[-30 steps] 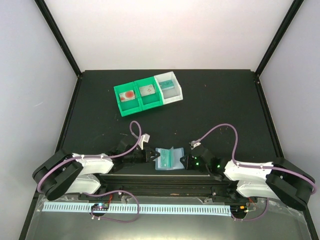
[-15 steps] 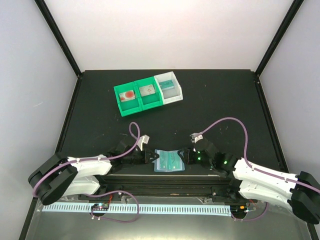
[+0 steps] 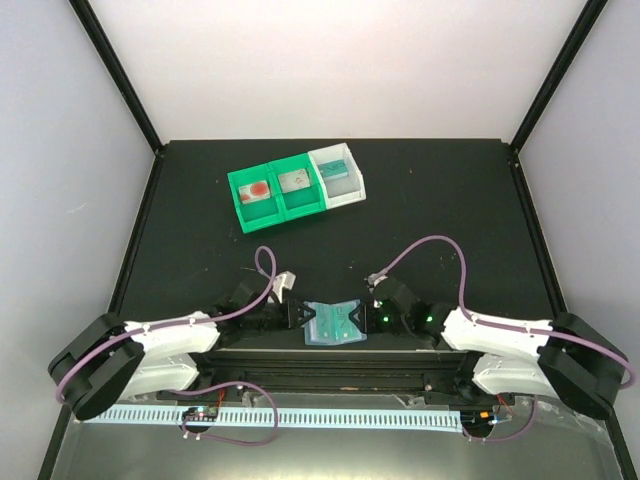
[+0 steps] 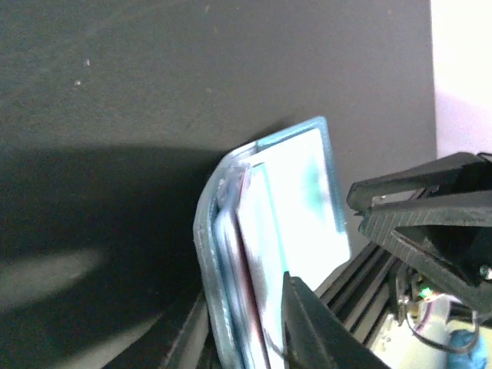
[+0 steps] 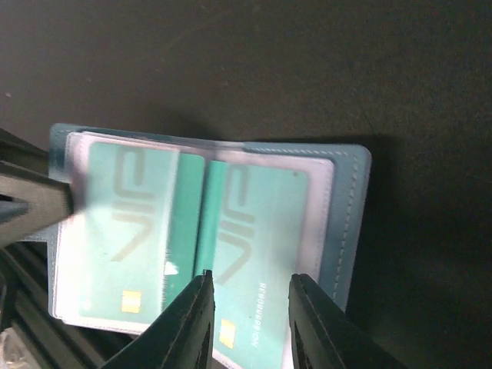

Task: Take the credit cards out of the card holder

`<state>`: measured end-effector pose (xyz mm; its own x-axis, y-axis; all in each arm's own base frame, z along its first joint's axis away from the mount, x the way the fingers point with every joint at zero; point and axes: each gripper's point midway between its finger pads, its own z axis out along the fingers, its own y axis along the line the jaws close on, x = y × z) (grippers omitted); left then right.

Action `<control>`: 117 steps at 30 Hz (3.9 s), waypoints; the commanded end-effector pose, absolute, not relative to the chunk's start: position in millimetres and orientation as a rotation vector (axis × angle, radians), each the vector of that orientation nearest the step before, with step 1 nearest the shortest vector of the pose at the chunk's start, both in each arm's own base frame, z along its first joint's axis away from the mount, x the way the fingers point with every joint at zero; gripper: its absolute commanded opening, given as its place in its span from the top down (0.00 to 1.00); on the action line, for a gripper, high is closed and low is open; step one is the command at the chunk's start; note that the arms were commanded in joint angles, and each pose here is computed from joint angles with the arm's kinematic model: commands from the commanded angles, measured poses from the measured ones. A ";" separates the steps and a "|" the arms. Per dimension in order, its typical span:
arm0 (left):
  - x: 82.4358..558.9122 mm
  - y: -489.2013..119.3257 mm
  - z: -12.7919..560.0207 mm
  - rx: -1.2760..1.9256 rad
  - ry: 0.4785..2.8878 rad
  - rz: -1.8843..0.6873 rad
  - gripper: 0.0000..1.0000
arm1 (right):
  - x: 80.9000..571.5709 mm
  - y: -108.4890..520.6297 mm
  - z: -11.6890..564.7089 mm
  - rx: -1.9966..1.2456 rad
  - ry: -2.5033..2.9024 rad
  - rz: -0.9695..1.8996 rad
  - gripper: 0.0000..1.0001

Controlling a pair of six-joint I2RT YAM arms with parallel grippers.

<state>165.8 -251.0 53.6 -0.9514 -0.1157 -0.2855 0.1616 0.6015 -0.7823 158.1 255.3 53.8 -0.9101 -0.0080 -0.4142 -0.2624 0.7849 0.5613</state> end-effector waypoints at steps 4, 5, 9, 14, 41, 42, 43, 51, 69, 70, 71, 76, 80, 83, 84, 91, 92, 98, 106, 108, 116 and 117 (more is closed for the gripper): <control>173.7 -235.4 64.2 0.023 2.544 -1.099 0.56 | 157.4 261.5 40.1 -0.246 2.612 0.872 0.73; 175.0 -234.6 68.6 0.024 2.538 -1.089 0.54 | 155.8 258.9 35.6 -0.244 2.622 0.861 0.73; 174.5 -238.4 87.1 0.051 2.506 -1.113 0.52 | 151.1 253.8 26.0 -0.242 2.645 0.848 0.79; 171.7 -256.1 110.2 0.101 2.455 -1.195 0.52 | 147.7 250.2 19.2 -0.217 2.653 0.846 0.84; 167.6 -294.1 39.0 0.094 2.571 -1.312 0.63 | 134.5 243.1 3.6 -0.140 2.670 0.866 0.89; 167.1 -296.1 38.8 0.094 2.572 -1.323 0.63 | 134.7 243.3 3.6 -0.142 2.669 0.867 0.89; 166.2 -297.9 37.6 0.091 2.579 -1.326 0.64 | 134.9 243.1 2.9 -0.141 2.670 0.863 0.89; 166.3 -302.1 36.9 0.062 2.587 -1.339 0.80 | 134.3 241.1 -0.7 -0.128 2.674 0.858 0.89; 169.4 -288.0 44.7 0.072 2.584 -1.240 0.98 | 132.5 231.5 -11.1 -0.094 2.703 0.804 0.90; 169.4 -286.8 45.4 0.071 2.583 -1.236 0.98 | 132.7 231.5 -10.7 -0.094 2.702 0.804 0.90; 168.7 -285.9 46.5 0.074 2.581 -1.234 0.98 | 133.1 231.7 -10.4 -0.093 2.700 0.804 0.90; 168.6 -276.6 49.3 0.076 2.583 -1.182 0.99 | 133.1 231.8 -9.7 -0.104 2.702 0.799 0.90; 170.7 -264.9 57.5 0.067 2.557 -1.133 0.98 | 133.5 232.7 -5.2 -0.108 2.689 0.813 0.90; 170.9 -259.6 64.0 0.059 2.535 -1.128 0.99 | 134.4 233.0 -2.3 -0.114 2.677 0.819 0.90; 170.4 -258.4 65.5 0.058 2.532 -1.129 0.98 | 134.2 234.2 -0.9 -0.123 2.674 0.824 0.90; 167.6 -250.7 71.0 0.048 2.522 -1.123 0.98 | 135.3 246.2 16.7 -0.198 2.624 0.896 0.88; 167.1 -249.2 71.2 0.049 2.524 -1.118 0.98 | 136.0 246.7 20.5 -0.204 2.613 0.900 0.87; 162.0 -246.0 90.5 0.097 2.470 -1.158 0.98 | 140.2 253.8 64.7 -0.315 2.510 0.938 0.80; 133.2 -252.7 134.0 0.338 2.356 -1.340 0.98 | 128.3 262.7 133.7 -0.587 2.325 1.033 0.73; 126.8 -253.1 142.3 0.388 2.327 -1.375 0.98 | 120.5 267.3 147.0 -0.655 2.283 1.090 0.73; 87.9 -267.3 179.8 0.666 2.238 -1.632 0.98 | 93.0 286.7 193.7 -0.943 2.123 1.256 0.63; 84.2 -267.5 180.3 0.684 2.241 -1.651 0.98 | 91.9 287.7 198.3 -0.966 2.125 1.252 0.63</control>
<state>107.2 -259.7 149.5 -0.8818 0.1051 -0.4598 0.4620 0.3890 -0.7970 108.4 278.5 167.5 -0.7144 -0.2377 -0.6582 -0.6806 0.4545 0.5746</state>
